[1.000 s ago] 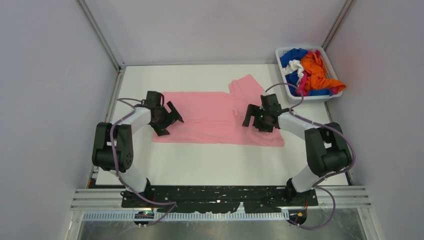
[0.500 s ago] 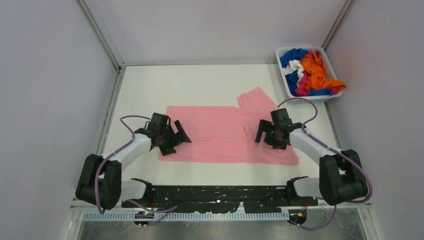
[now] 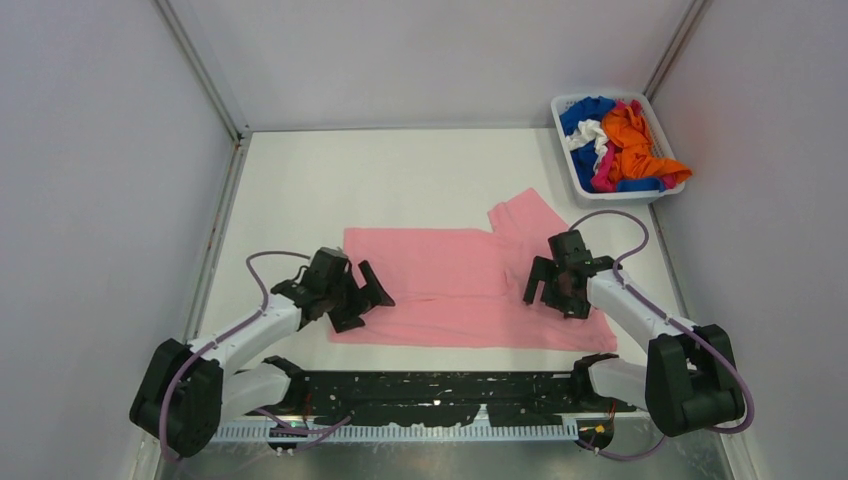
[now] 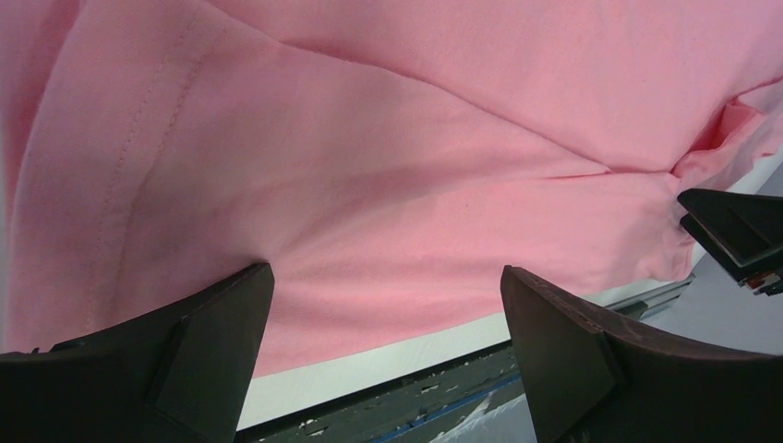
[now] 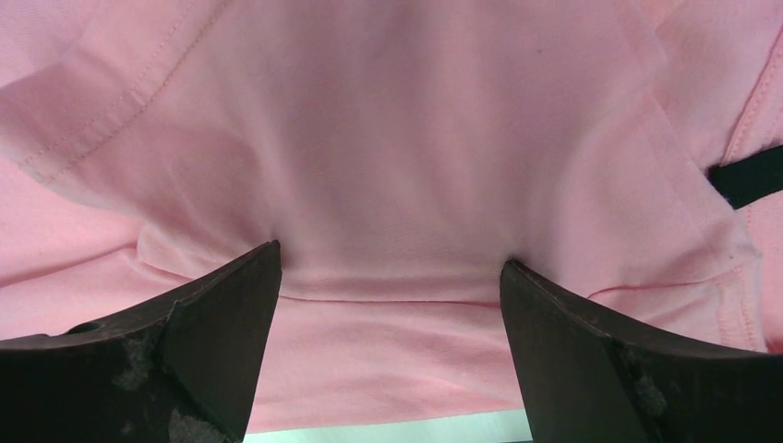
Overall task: Fold and stack the t-shirts
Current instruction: Fold the flattened tshirt in 1/3 of the way, then grab the side of the flattened tshirt furthest away from the robot with both arms
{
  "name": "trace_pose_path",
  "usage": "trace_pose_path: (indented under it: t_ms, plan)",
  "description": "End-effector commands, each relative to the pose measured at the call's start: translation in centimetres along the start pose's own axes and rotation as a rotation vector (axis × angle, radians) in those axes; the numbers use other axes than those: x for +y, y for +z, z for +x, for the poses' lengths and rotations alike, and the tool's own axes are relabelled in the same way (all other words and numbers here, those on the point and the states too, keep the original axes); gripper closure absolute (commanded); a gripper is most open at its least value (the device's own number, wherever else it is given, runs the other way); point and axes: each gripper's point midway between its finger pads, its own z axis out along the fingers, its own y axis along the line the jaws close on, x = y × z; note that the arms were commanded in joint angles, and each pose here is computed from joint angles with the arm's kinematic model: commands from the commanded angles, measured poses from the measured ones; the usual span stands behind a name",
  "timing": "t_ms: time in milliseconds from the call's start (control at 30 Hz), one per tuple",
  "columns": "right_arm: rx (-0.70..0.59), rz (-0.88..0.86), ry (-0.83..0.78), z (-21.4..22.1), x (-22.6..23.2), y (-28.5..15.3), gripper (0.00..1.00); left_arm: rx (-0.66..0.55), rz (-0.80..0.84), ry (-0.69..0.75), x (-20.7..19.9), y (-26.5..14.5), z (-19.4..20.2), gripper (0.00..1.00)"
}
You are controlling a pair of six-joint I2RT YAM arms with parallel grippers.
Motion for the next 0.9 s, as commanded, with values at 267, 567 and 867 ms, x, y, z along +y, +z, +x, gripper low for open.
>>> trace_pose_path:
  t_ms: [267, 567, 867]
  plan:
    - [-0.084, 0.093, 0.014, -1.5, -1.9, -0.6, 0.05, 0.107, -0.206, -0.005, 4.6, -0.5, 4.6, 0.0]
    - [-0.377, -0.173, -0.052, -7.8, 2.8, -6.9, 0.05, -0.177, -0.205, 0.123, -0.8, -5.0, -3.4, 0.0]
    - [-0.49, -0.31, -0.074, -10.5, 5.8, -8.0, 0.04, -0.385, -0.18, 0.084, -2.3, -4.1, -17.0, 0.0]
